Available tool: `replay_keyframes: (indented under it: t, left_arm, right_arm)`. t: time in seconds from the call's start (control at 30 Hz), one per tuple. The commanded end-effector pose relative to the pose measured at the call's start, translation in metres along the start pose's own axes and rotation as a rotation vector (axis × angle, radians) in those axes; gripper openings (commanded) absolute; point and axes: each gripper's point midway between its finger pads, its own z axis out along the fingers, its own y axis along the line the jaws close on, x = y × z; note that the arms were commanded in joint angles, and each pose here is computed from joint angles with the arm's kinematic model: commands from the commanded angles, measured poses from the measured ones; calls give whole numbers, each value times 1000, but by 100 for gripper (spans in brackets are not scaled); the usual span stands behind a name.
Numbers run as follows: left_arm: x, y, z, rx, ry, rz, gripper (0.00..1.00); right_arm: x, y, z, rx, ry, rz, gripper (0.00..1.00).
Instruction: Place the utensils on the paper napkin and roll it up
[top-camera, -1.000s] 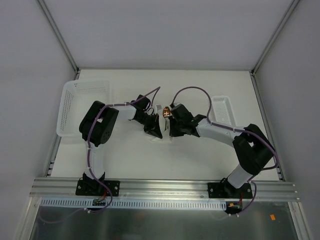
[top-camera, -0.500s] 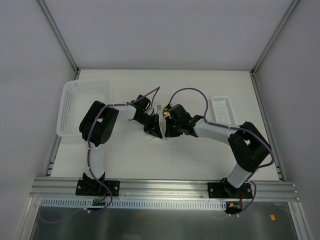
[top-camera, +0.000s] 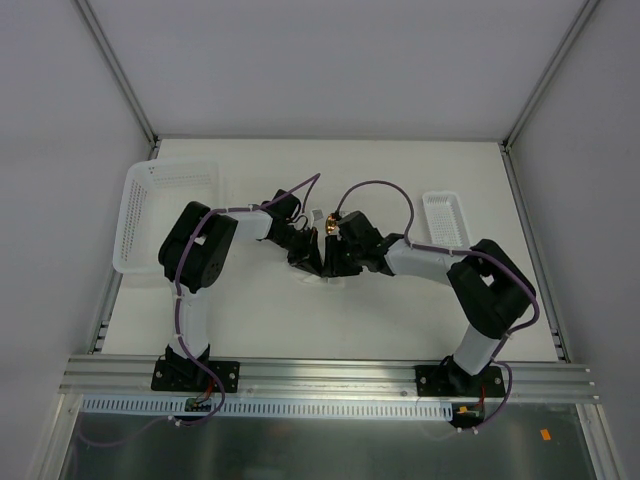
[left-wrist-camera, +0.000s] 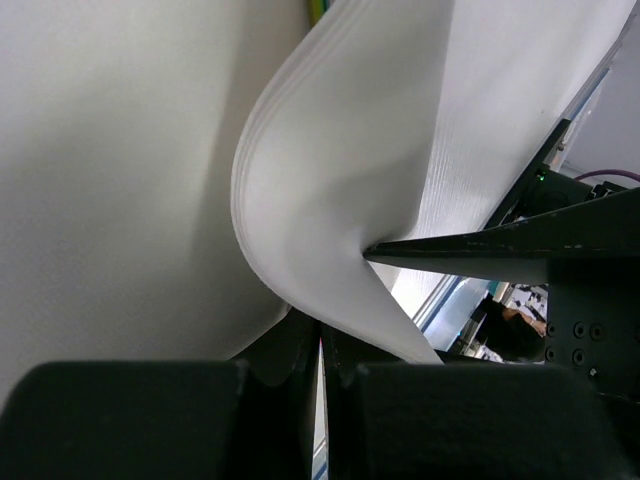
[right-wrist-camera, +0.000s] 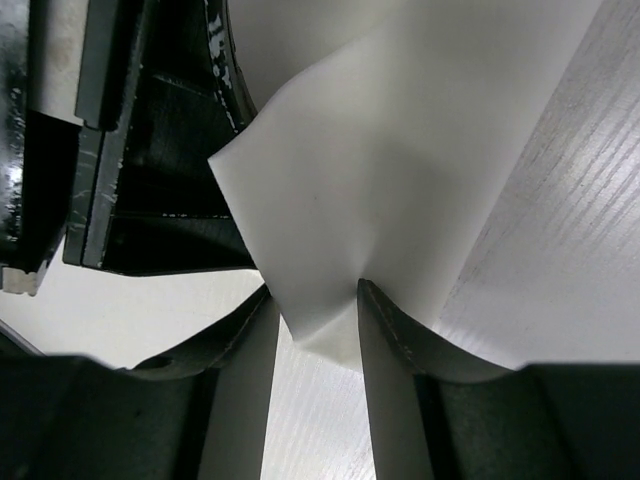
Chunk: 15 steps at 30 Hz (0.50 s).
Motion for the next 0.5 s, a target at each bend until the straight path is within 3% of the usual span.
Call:
replay_keyframes:
  t: [0.0,0.47]
  left_arm:
    - [5,36,4,-127,-12,-22,0]
    - [-8,1,-62,-141,-215,69,6]
  right_arm:
    - [10,-3,4,-23,27,21,41]
    - [21,-21,8,1,42,41,45]
